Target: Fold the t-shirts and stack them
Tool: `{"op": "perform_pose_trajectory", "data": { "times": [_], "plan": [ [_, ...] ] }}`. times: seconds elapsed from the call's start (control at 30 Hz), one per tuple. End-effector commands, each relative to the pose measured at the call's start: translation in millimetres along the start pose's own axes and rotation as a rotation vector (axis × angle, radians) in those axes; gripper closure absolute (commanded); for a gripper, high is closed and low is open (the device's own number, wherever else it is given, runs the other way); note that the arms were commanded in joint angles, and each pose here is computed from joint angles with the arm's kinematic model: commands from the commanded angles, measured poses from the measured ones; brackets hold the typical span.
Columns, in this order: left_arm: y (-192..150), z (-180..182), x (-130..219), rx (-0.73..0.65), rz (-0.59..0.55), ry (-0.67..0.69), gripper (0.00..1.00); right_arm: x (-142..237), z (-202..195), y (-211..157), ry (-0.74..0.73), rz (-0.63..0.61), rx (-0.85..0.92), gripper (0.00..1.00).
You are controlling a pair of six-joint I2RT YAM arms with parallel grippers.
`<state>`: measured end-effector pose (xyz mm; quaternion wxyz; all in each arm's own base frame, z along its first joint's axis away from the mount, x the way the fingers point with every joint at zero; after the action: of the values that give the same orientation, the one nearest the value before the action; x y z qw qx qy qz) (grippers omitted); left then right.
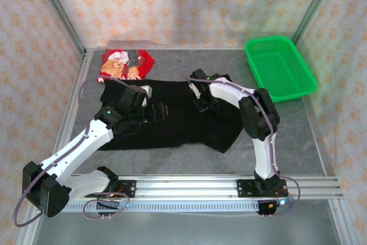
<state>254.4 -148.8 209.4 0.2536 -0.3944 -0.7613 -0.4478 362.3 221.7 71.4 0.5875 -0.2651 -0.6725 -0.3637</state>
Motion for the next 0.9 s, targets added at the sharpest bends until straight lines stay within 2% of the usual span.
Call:
{"op": "perform_pose_trajectory", "data": {
  "times": [0.0,0.27,0.63,0.87],
  "plan": [
    [-3.0,-2.6,-6.7,-0.037,0.013,0.001,0.22,14.3,-1.7,6.1,-0.003,-0.015,0.019,0.94],
    [-8.3,-8.2,-22.9,-0.038,0.048,-0.014,0.23,16.7,-5.9,7.1,0.028,-0.012,0.006,1.0],
    [-12.4,-23.3,-49.2,-0.054,0.114,-0.04,0.24,25.2,-27.4,22.0,0.095,-0.056,-0.072,1.0],
    [-10.1,-33.6,-68.3,-0.051,0.14,-0.064,0.24,17.9,-44.7,29.8,0.125,-0.035,-0.111,1.0]
  ]
}}
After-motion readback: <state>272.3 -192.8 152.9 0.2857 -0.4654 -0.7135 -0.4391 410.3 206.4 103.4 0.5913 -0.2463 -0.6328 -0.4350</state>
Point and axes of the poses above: each hand's point on the last joint's axis, 136 mm out from that joint toward the fingers, its own x axis back along the fingers, its own z axis along the line the jaws close on, y = z × x, the point moved 4 cm from there along x, back along the fingers, and after that the axes turned 6 degrees about x, right-handed, at the moved point
